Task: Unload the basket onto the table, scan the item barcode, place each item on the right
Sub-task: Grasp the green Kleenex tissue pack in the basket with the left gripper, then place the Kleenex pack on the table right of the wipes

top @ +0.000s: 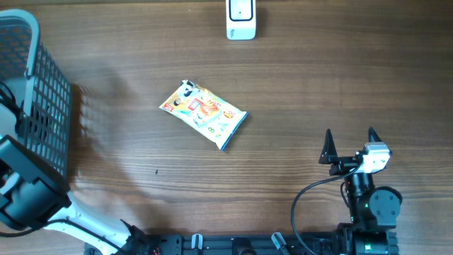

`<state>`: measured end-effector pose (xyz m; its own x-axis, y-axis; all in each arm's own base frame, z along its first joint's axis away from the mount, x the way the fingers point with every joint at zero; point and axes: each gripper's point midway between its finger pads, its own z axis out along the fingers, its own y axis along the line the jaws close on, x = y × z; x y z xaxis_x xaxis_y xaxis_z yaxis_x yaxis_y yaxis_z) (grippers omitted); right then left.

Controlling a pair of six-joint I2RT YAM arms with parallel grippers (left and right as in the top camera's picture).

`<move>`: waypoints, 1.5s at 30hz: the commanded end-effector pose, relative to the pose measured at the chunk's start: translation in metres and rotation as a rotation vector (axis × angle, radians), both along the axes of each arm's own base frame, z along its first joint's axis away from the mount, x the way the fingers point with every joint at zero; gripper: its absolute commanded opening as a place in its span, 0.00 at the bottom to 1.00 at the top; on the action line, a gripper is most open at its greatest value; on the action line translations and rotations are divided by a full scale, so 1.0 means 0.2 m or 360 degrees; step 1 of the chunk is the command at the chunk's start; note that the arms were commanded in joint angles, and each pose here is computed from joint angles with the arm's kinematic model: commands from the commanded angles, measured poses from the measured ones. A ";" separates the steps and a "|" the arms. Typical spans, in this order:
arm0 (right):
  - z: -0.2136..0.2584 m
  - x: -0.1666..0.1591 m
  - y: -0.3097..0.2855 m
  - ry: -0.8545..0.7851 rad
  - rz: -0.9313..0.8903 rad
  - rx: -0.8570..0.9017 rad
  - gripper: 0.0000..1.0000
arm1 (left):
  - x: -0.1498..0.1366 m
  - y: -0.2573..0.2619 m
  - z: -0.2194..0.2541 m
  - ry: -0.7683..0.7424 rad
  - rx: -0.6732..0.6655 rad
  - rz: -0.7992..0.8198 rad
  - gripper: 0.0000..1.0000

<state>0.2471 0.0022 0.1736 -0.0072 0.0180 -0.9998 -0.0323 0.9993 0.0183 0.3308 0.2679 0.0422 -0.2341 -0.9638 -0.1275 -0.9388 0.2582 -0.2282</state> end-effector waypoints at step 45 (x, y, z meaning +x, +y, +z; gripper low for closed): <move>0.01 0.00 -0.01 -0.0013 -0.0024 0.0013 1.00 | 0.34 -2.56 0.10 -0.0035 -0.0307 -0.2037 0.08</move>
